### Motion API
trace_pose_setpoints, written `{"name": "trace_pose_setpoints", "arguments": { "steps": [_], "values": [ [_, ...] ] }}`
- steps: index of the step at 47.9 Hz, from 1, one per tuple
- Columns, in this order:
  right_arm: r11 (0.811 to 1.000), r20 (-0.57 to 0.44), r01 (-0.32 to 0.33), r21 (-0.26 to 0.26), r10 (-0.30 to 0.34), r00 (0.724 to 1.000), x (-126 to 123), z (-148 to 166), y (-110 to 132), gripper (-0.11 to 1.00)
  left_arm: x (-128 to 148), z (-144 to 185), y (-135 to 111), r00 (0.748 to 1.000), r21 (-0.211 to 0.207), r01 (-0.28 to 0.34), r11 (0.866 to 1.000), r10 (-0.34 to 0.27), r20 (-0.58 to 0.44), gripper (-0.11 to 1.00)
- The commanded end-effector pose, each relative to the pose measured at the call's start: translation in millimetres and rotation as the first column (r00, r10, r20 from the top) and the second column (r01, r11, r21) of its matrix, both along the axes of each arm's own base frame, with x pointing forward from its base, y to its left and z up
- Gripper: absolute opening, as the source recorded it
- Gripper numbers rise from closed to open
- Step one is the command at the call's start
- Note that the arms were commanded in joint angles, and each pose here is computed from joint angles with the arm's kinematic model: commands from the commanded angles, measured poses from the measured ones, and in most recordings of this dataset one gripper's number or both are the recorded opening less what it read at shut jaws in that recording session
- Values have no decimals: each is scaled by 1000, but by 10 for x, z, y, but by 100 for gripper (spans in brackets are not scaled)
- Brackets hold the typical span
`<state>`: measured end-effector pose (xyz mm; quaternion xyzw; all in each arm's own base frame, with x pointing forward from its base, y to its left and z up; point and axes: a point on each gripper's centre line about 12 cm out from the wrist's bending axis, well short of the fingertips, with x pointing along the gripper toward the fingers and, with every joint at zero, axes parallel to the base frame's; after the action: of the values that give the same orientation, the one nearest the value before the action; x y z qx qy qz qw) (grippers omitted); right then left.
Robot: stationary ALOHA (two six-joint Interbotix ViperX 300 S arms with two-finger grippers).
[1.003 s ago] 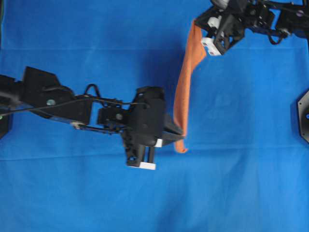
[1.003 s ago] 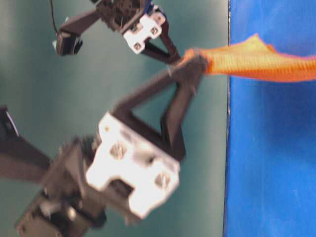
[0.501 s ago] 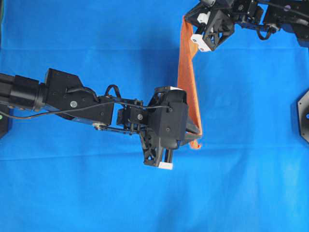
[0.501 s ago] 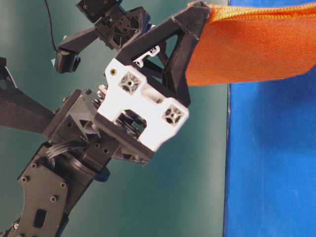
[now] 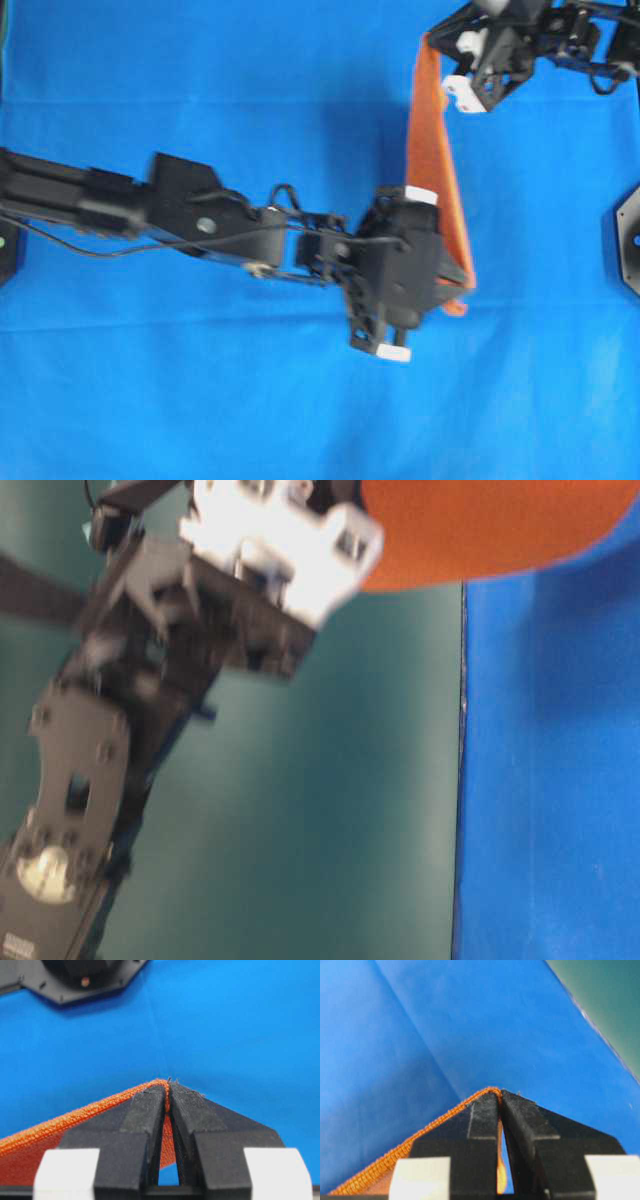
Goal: Fold the orange towel.
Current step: 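Lower the strip onto the table in a vertical orientation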
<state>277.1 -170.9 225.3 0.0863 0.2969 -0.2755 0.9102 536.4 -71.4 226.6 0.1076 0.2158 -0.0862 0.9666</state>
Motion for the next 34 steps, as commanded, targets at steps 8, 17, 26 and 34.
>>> {"name": "trace_pose_setpoints", "arguments": {
  "steps": [8,17,26,34],
  "values": [
    [998,23,56,-26,-55,998,-289,133,-28,4,254,200,-202,997,-7,31,999,-31,70,2],
    [998,-5,54,-13,-54,999,-247,51,-57,4,201,119,-194,999,-25,21,999,-20,29,2],
    [1000,-27,24,4,-24,999,45,-96,-157,4,-63,-154,-151,998,-60,-8,998,4,-70,2],
    [1000,-22,-22,9,22,1000,411,-199,-214,4,-360,-364,-111,987,-95,-44,994,29,-155,2]
  ]
}}
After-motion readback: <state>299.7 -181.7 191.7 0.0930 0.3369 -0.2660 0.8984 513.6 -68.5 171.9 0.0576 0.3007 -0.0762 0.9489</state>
